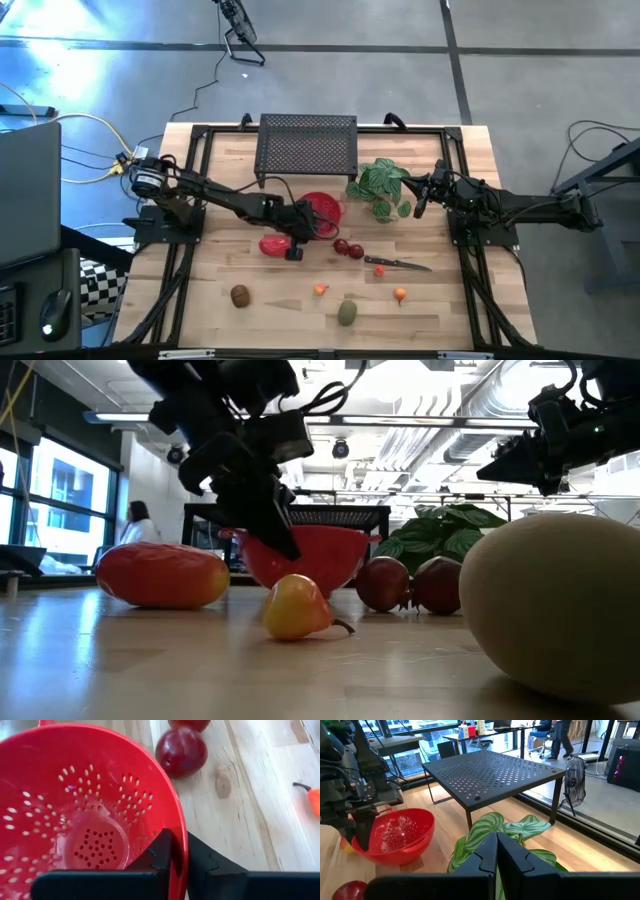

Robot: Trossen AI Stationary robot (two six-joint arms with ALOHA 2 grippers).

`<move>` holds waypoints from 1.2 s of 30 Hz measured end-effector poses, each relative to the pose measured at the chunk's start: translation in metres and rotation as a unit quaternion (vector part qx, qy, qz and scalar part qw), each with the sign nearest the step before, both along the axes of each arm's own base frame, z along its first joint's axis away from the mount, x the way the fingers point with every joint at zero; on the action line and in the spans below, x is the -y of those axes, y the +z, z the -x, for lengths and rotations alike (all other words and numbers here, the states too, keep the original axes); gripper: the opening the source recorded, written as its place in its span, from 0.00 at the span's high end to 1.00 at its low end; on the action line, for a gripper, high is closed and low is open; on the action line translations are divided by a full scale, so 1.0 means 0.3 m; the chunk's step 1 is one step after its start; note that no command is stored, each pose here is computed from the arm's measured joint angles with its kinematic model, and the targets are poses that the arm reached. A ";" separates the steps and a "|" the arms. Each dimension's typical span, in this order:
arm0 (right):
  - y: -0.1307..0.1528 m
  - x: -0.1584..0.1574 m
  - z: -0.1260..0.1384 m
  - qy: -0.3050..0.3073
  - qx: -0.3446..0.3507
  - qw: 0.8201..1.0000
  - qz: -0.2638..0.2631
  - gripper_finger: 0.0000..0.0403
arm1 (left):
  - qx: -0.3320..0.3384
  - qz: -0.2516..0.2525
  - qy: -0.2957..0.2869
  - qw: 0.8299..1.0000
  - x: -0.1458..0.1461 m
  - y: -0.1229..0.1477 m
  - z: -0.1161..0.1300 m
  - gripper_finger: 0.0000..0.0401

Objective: Pick & Place Fruit
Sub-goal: Put the red strainer bowl on the shelf

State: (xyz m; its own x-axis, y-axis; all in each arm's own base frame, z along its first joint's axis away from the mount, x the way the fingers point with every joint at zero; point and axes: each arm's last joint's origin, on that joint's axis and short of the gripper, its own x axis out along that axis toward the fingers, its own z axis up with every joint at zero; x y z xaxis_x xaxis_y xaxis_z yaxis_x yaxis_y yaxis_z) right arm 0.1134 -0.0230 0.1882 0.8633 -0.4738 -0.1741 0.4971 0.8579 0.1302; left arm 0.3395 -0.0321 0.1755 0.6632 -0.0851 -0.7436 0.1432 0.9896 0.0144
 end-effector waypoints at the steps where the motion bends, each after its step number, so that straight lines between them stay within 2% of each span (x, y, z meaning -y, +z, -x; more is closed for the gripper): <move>1: 0.000 0.000 0.000 0.000 0.000 1.000 0.000 0.99 | 0.001 0.000 0.000 1.000 0.000 0.001 0.000 0.96; 11: 0.000 0.000 0.000 0.000 0.000 1.000 0.000 0.99 | 0.011 0.004 -0.002 1.000 0.001 0.015 0.000 0.98; 16: -0.001 0.000 0.000 0.000 0.000 1.000 0.000 0.99 | 0.020 0.019 -0.008 1.000 0.002 0.050 0.016 0.98; 22: -0.001 0.000 0.000 0.000 -0.001 1.000 0.000 0.99 | 0.050 0.047 -0.016 0.998 0.005 0.120 0.039 0.98; 36: -0.001 0.000 0.000 0.000 -0.001 1.000 0.000 0.99 | 0.139 0.068 -0.032 0.987 0.001 0.296 0.115 0.98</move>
State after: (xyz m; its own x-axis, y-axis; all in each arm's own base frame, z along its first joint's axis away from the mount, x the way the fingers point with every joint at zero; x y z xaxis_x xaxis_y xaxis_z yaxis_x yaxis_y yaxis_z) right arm 0.1135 -0.0230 0.1880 0.8632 -0.4736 -0.1751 0.4970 0.8580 0.1294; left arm 0.3049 -0.0323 0.2645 0.8302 -0.2198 -0.5124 0.2144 0.9742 -0.0705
